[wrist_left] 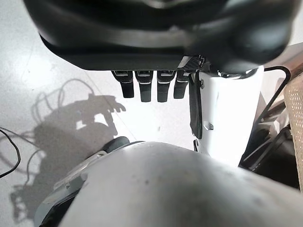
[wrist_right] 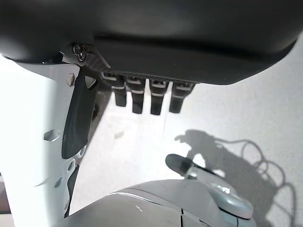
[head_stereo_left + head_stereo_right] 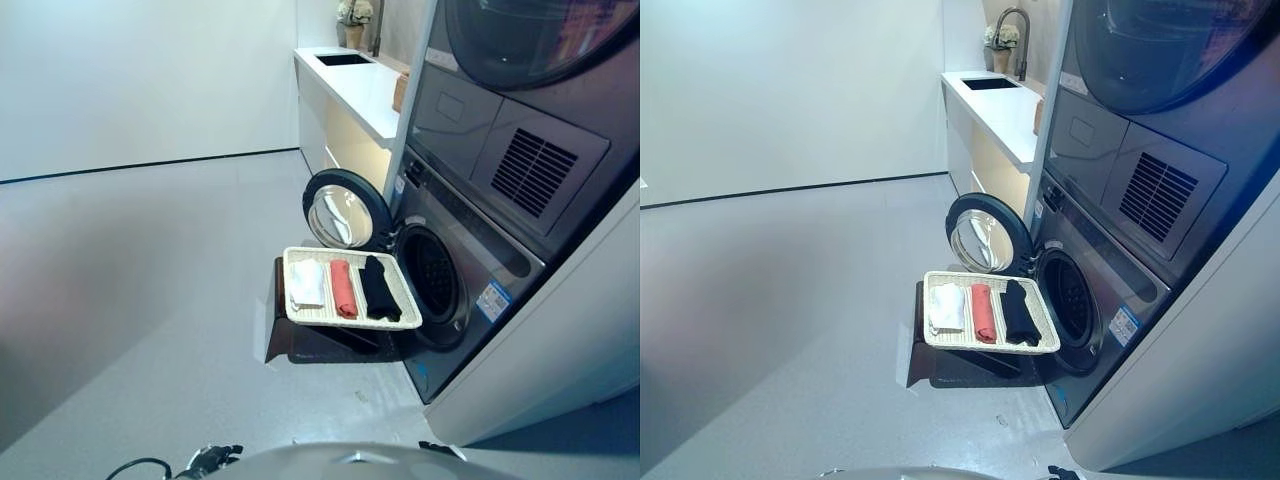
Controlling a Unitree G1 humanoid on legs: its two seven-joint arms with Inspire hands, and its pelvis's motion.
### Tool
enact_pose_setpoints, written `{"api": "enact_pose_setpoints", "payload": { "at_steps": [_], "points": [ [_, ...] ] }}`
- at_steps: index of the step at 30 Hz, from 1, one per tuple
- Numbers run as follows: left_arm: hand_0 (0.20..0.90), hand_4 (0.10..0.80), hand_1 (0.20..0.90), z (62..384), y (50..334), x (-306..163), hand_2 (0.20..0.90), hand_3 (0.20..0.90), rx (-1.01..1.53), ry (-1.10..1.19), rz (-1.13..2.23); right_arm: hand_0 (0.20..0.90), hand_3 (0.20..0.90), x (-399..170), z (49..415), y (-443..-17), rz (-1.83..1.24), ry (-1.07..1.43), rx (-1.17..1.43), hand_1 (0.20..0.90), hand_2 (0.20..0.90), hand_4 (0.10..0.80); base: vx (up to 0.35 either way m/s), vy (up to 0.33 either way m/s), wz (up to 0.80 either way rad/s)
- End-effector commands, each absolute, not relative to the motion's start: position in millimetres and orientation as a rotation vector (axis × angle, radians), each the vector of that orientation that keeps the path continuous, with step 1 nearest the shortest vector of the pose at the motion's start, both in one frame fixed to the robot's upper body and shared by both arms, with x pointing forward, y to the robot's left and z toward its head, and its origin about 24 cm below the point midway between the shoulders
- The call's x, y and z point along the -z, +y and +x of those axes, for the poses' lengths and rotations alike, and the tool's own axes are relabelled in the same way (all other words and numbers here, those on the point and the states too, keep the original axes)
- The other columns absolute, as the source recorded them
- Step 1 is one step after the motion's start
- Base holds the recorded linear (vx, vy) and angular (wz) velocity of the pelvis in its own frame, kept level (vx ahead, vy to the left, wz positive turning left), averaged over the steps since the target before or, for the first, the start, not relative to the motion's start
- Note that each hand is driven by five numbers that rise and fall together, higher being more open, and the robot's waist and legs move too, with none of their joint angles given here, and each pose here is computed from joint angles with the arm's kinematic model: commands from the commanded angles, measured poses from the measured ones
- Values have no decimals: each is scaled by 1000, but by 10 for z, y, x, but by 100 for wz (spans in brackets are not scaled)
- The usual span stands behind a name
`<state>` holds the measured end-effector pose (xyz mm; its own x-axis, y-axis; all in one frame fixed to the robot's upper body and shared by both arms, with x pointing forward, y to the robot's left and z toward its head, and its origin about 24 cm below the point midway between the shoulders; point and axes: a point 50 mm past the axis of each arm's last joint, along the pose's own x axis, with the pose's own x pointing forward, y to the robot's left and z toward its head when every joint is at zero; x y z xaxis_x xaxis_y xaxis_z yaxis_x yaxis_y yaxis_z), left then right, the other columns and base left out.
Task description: Pick up the clothes and place them into the washing machine
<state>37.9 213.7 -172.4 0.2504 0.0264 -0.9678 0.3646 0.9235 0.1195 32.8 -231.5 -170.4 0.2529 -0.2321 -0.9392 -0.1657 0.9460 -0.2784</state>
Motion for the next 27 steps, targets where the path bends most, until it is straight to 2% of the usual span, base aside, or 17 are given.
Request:
{"api": "enact_pose_setpoints", "payload": {
  "at_steps": [1, 15, 24, 27],
  "points": [
    [900, 800, 900, 595, 1945, 1736, 900, 900, 249, 1255, 308, 900, 900, 1667, 214, -2536, -439, 1409, 52, 900, 900, 800, 30, 26, -2],
    [900, 800, 900, 711, 1989, 1713, 900, 900, 223, 1228, 321, 900, 900, 1633, 345, -2626, -443, 1382, 99, 900, 900, 800, 24, 34, 0],
    [900, 800, 900, 1093, 2100, 1601, 900, 900, 173, 1095, 366, 900, 900, 1567, 641, -2720, -424, 1287, 201, 900, 900, 800, 59, 62, -8],
    [900, 800, 900, 1071, 2160, 1598, 900, 900, 146, 1102, 374, 900, 900, 1562, 630, -2738, -412, 1286, 231, 900, 900, 800, 226, -48, 11]
  ]
}}
